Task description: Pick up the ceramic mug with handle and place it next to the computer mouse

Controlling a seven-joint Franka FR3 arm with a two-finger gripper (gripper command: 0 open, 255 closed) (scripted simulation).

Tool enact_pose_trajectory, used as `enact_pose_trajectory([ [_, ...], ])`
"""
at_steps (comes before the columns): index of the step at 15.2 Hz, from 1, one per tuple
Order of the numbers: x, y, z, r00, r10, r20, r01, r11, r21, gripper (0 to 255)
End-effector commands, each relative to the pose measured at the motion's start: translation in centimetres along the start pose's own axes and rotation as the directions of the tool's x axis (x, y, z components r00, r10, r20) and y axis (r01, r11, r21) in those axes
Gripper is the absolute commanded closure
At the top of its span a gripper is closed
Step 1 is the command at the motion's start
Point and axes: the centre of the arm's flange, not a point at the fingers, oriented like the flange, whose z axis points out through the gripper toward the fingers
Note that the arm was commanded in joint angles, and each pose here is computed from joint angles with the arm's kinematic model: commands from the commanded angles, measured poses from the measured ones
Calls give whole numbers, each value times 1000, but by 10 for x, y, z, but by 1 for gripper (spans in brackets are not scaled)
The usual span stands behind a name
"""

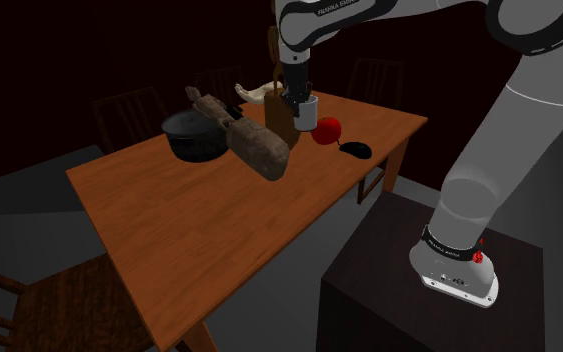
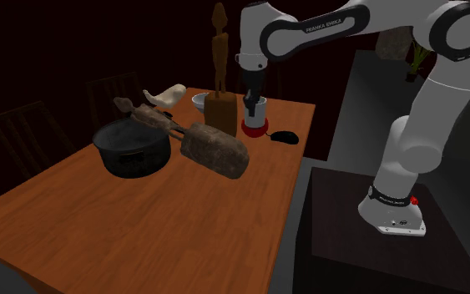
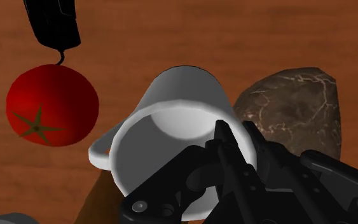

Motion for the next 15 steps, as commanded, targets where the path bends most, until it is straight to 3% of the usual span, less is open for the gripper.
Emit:
enact_pose_trajectory([
  [1, -3, 28, 2, 1000, -1, 0, 1, 1000, 0, 255],
  [8, -15, 113, 7, 1000, -1, 0, 1, 1000, 0, 255],
  [15, -15, 111, 44, 1000, -1, 0, 1, 1000, 0, 255],
])
